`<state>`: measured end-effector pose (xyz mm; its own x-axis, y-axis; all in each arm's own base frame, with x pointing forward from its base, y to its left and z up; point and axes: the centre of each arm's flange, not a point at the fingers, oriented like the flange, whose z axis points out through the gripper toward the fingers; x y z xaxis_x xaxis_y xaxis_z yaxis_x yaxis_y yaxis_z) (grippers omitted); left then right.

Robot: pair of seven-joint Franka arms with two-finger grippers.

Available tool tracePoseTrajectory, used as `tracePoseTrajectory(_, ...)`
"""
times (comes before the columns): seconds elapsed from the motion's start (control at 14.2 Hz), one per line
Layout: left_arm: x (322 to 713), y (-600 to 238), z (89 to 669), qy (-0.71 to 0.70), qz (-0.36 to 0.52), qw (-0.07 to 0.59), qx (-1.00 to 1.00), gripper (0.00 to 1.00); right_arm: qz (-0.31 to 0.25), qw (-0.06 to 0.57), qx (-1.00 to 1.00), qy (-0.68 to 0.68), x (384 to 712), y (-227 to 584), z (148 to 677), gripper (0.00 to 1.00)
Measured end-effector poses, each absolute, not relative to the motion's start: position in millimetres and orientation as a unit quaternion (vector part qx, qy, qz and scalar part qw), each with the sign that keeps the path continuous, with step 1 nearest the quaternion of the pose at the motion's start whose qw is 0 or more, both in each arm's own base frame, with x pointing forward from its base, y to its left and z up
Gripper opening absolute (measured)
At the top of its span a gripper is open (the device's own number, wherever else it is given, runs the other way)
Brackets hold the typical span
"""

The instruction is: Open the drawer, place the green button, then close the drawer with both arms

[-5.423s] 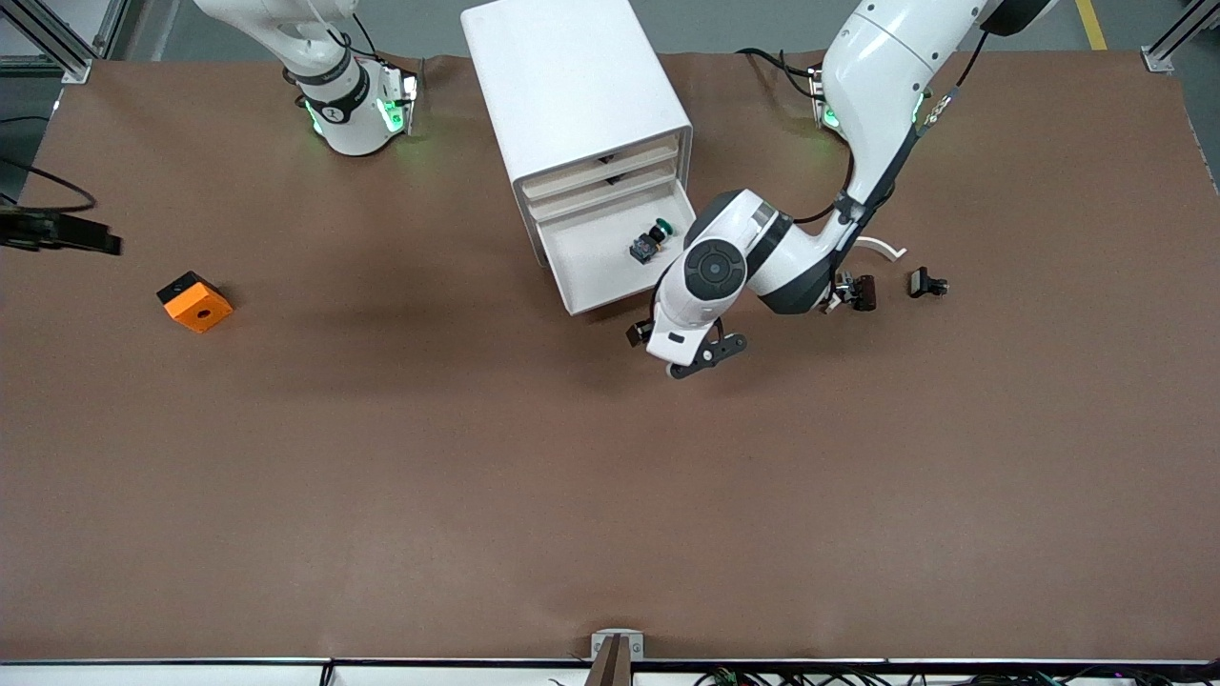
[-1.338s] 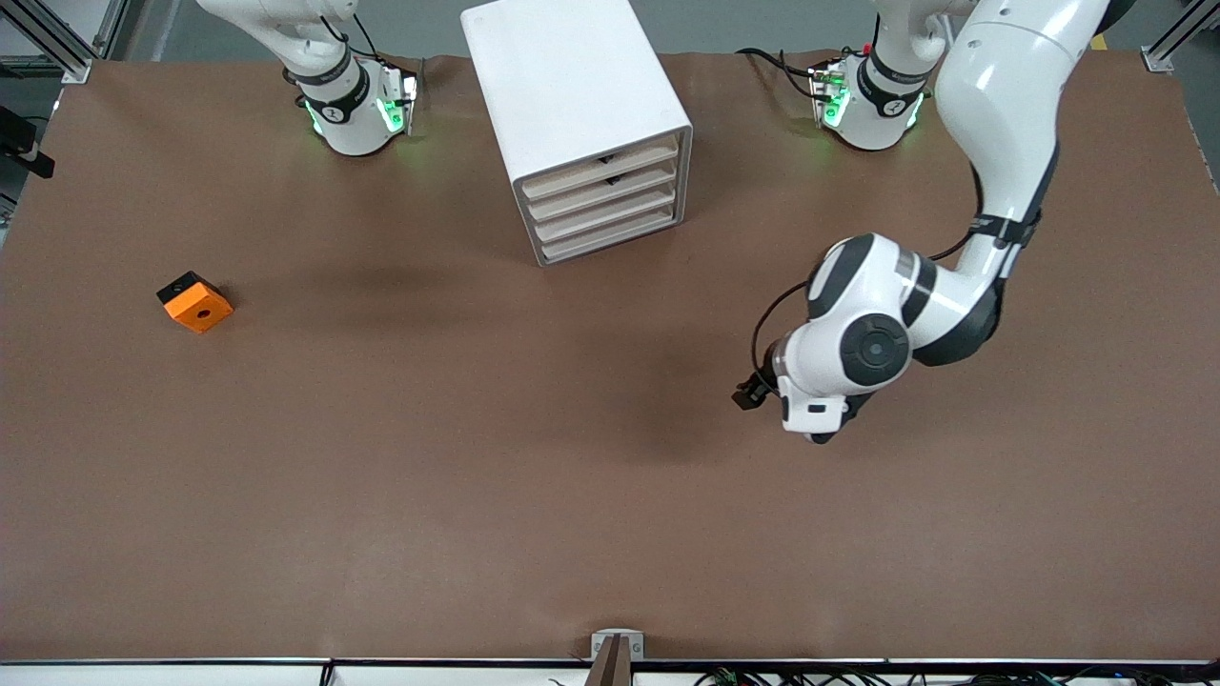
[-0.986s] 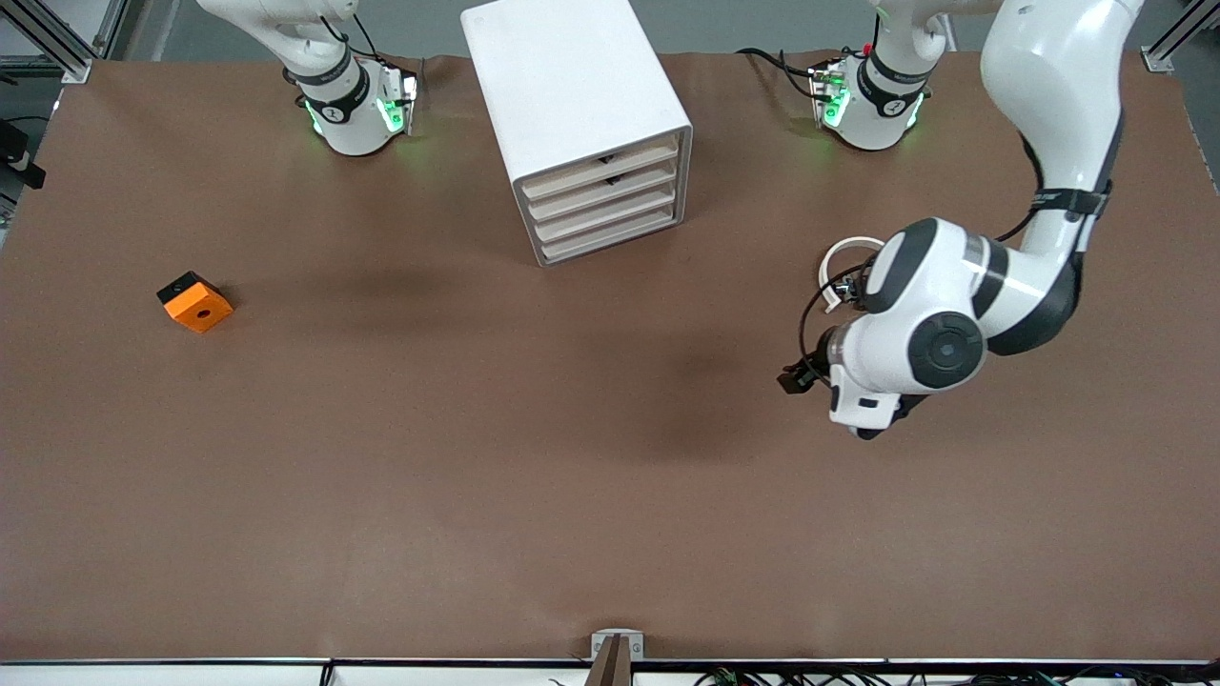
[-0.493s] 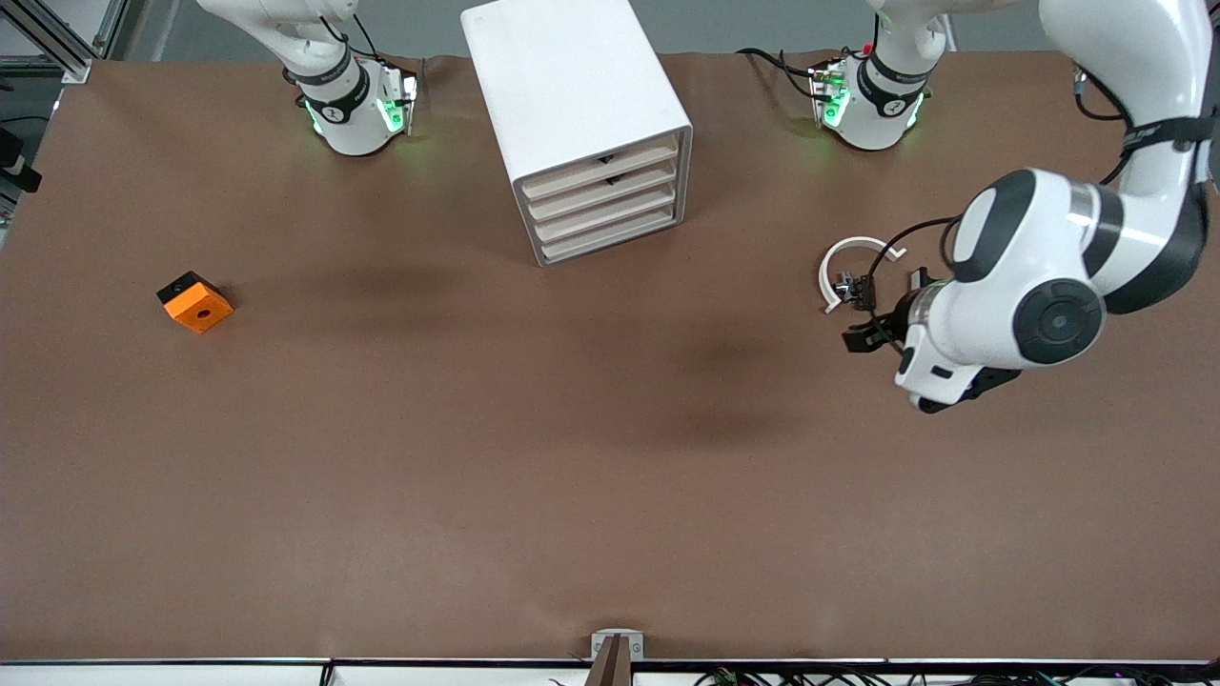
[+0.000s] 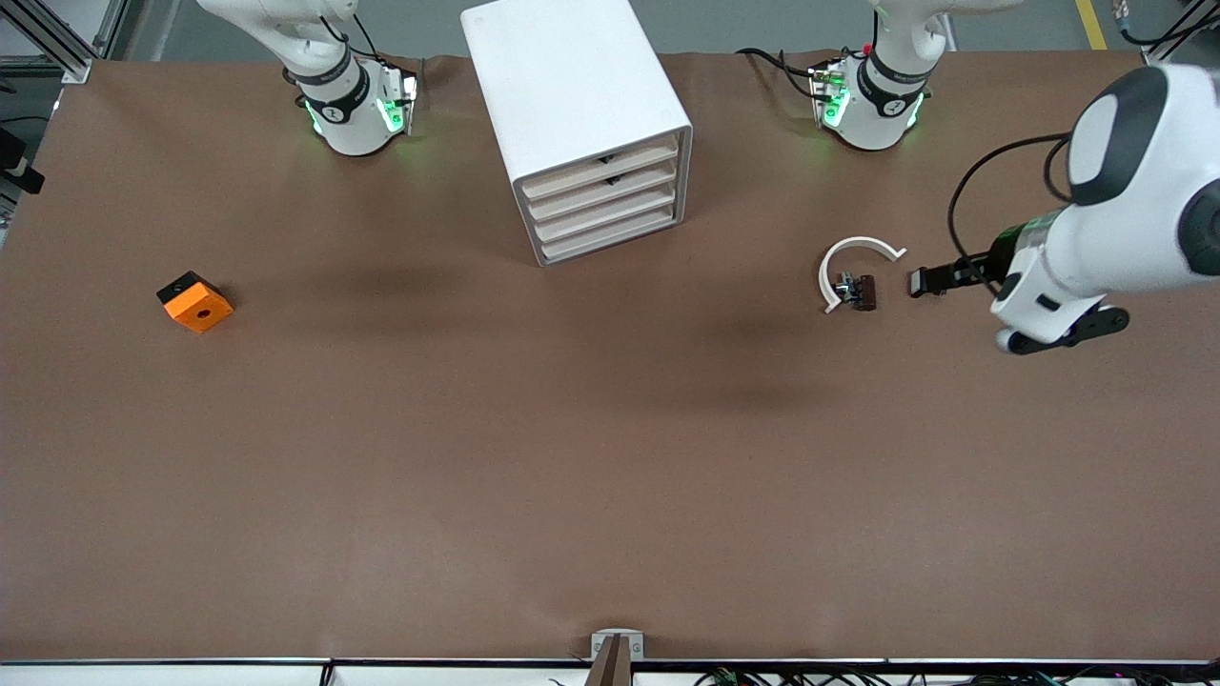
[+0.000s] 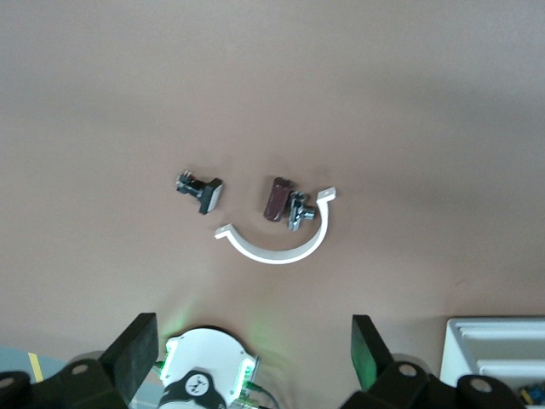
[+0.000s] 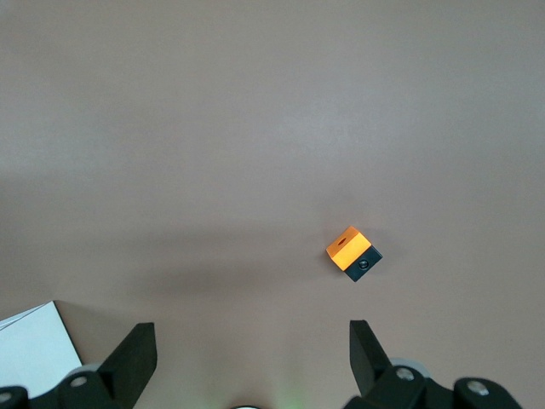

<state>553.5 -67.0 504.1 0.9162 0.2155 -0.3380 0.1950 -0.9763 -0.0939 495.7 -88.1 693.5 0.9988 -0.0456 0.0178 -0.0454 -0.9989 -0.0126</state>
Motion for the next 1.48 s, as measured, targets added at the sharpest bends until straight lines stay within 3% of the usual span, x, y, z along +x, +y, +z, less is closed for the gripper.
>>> tracePoseTrajectory(0.7, 457, 10, 551, -0.041, 0.068, -0.010, -0.997, 1.00, -0.002, 0.007, -1.000, 0.019, 495, -84, 692, 1.00)
tracePoseTrajectory(1.2, 467, 9, 613, -0.039, -0.007, -0.010, -0.999, 1.00, -0.002, 0.007, -1.000, 0.019, 495, -83, 692, 1.00)
tracePoseTrajectory(1.48, 504, 9, 627, -0.039, -0.022, -0.009, -0.999, 1.00, -0.002, 0.007, -1.000, 0.018, 495, -83, 692, 1.00)
